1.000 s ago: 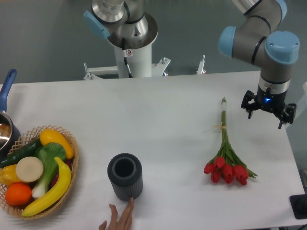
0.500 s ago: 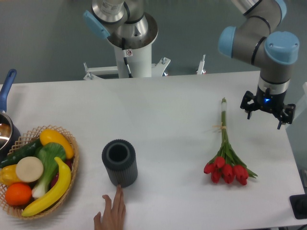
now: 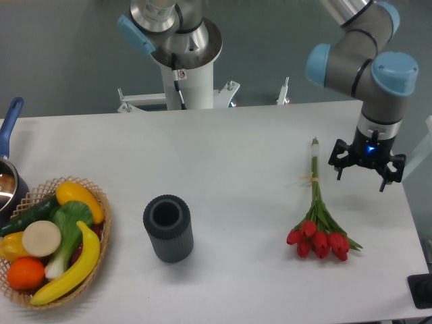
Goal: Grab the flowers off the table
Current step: 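Move the open gripper over the tulip stems and lower it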
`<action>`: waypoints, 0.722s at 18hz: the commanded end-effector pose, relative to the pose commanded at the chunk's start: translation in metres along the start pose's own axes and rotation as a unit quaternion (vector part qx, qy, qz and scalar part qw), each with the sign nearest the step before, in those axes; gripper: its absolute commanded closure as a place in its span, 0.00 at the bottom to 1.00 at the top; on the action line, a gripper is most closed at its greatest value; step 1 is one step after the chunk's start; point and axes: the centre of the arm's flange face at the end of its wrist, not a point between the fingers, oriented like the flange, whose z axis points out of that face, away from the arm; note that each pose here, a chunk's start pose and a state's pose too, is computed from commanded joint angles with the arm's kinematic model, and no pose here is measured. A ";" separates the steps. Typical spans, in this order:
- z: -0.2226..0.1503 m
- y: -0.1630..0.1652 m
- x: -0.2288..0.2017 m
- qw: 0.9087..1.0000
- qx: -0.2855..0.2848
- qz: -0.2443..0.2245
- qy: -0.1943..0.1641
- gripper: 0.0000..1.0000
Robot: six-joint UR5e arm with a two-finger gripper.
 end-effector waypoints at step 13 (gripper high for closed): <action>0.044 0.005 0.033 0.997 -0.001 -0.045 0.058 0.00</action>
